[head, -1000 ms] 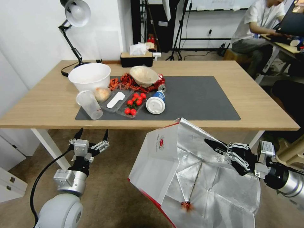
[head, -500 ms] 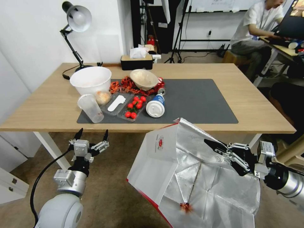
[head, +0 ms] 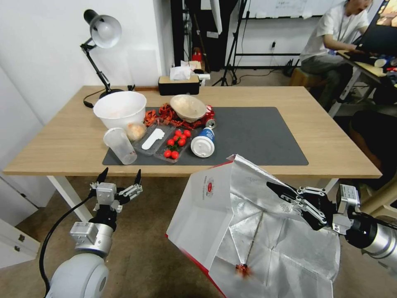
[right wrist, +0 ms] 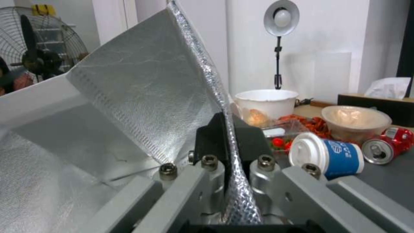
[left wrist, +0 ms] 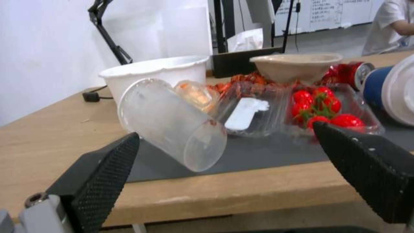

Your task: Pick up the food delivery bag from the floor and place it on the table.

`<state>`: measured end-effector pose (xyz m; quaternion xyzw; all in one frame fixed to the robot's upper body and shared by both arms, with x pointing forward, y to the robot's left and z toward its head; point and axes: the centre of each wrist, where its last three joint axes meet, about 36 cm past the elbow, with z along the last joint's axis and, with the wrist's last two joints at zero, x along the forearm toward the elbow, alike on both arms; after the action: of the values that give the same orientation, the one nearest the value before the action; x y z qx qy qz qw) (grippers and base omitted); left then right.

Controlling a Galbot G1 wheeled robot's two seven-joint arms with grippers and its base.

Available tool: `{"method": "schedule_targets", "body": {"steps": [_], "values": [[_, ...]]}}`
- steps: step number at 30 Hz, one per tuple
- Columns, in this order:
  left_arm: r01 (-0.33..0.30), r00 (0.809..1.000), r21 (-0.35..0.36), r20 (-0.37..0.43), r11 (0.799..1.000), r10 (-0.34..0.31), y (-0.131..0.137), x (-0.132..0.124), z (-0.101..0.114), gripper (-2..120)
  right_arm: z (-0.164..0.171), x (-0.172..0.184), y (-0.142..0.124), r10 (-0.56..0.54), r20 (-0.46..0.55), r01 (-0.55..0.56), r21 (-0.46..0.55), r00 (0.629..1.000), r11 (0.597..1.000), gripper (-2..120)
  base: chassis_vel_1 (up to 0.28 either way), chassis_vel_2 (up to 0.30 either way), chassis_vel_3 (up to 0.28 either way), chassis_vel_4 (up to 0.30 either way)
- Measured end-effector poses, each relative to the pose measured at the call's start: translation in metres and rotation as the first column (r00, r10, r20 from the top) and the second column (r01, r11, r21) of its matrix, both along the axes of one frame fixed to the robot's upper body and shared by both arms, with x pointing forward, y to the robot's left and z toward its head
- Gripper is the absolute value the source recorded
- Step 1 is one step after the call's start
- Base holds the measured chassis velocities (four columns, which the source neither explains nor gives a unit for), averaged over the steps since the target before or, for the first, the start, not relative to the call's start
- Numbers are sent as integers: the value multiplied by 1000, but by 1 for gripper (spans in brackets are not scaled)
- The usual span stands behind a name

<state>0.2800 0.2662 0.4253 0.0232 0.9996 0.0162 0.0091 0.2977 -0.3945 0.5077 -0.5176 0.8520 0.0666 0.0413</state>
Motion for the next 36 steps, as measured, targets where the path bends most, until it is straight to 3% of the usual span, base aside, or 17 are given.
{"method": "schedule_targets", "body": {"steps": [26,36], "values": [[18,1000,-21,19,1000,-18,3,7,-2,100,0,1,-1,-5,-3,5,0,1000,1000,0,0,0,0,0],[12,1000,-19,10,1000,-12,4,7,-6,100,7,0,20,-61,-44,68,164,997,984,0,0,0,0,0]]}}
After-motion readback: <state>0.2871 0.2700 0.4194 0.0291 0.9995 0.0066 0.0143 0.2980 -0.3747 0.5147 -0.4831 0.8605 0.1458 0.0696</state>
